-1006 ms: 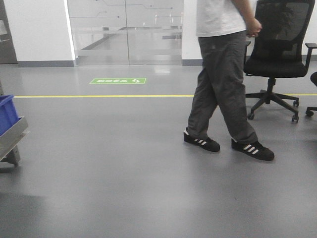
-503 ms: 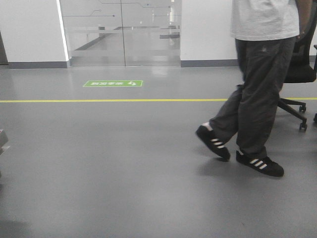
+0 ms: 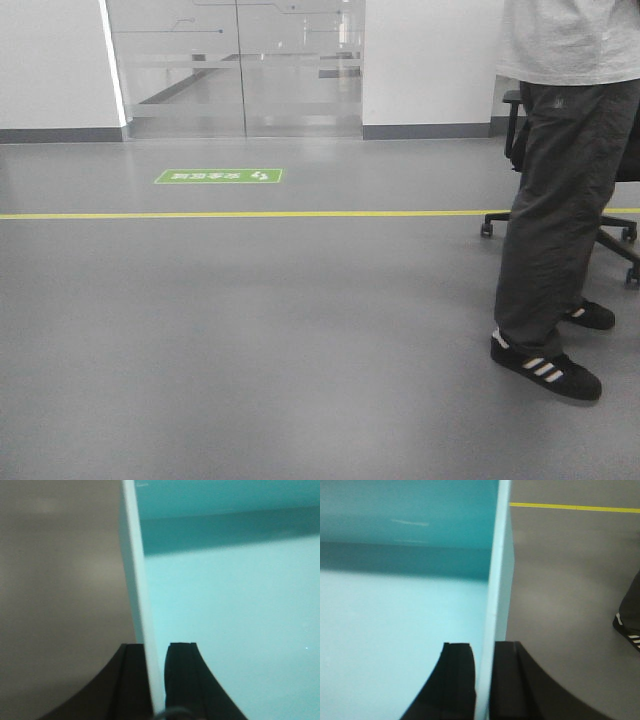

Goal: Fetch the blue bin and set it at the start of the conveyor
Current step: 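Hold the bin while the base drives to the red-framed conveyor table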

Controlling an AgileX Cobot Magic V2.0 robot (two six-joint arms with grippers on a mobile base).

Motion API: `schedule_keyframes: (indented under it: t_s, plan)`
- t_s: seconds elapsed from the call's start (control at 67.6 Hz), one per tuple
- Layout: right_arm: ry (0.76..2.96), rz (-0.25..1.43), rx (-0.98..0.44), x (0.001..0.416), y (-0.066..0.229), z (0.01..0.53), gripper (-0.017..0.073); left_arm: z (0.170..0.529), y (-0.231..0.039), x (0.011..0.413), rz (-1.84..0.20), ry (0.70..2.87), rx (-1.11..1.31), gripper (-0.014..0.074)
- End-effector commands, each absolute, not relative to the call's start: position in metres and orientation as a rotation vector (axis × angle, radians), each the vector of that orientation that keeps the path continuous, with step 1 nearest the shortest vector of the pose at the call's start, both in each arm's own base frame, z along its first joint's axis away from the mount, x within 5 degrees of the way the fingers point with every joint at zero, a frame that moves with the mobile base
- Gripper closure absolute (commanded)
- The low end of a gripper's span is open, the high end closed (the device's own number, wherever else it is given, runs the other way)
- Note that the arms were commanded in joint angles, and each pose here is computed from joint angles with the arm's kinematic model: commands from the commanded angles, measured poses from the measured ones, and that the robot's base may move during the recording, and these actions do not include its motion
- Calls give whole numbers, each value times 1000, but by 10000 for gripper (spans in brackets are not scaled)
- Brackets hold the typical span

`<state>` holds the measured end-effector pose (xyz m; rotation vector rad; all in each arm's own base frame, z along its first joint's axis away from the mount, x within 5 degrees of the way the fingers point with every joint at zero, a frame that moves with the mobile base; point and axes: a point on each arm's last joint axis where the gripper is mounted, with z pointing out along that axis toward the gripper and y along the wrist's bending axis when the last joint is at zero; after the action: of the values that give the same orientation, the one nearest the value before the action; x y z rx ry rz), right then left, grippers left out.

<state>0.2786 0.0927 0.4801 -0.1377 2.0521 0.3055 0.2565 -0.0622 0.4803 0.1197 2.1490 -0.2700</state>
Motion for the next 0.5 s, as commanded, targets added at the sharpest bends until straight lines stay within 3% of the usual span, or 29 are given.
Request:
schedule_keyframes:
  t_s: [0.0,0.488]
  plan:
    - [1973,304,-141,275,90,492,712,488,-61,254,-263,2102,128,705]
    - [1973,304,-141,275,90,492,712,488,-61,254,-263,2102,128,705]
